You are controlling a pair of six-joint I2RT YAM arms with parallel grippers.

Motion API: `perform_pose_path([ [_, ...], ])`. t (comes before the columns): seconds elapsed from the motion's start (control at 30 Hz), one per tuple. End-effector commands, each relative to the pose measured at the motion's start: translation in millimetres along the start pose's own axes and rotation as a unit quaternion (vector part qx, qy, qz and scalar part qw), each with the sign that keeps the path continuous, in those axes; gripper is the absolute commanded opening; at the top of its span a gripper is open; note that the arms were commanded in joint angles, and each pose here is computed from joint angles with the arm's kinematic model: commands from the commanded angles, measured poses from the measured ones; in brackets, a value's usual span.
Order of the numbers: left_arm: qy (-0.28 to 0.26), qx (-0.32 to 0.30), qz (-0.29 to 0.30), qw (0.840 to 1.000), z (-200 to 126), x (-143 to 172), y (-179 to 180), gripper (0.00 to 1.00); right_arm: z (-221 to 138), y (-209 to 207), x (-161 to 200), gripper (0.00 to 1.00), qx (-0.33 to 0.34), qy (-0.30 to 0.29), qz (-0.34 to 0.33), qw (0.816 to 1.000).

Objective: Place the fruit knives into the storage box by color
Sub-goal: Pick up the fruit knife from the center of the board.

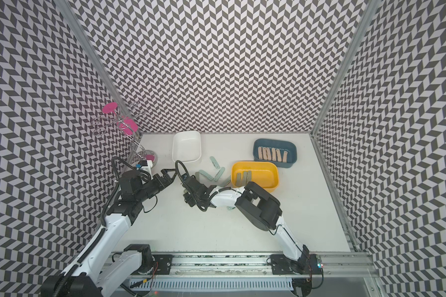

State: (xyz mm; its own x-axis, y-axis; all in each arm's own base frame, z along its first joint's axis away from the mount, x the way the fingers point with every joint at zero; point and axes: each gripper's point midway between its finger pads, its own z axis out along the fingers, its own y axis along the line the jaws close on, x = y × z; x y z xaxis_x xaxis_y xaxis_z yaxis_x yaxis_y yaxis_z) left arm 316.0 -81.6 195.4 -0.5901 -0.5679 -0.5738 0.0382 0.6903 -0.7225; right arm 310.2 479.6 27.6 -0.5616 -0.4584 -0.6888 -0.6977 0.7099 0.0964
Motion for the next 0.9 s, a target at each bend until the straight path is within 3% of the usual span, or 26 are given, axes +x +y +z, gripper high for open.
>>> perform_pose_path([
  [0.0,-0.022,0.015,0.009,1.000,-5.5,-13.5,-11.9,1.00,20.0,-2.2,40.1,0.48,0.023,0.051,-0.018,0.998],
  [0.5,-0.021,0.017,0.000,1.000,-3.9,-12.1,-10.5,1.00,25.8,4.1,44.4,0.24,0.050,0.053,-0.041,0.997],
  [0.87,-0.023,0.020,0.003,1.000,-4.9,-13.9,-13.1,1.00,-3.1,5.4,10.3,0.18,0.045,0.011,-0.005,0.999],
])
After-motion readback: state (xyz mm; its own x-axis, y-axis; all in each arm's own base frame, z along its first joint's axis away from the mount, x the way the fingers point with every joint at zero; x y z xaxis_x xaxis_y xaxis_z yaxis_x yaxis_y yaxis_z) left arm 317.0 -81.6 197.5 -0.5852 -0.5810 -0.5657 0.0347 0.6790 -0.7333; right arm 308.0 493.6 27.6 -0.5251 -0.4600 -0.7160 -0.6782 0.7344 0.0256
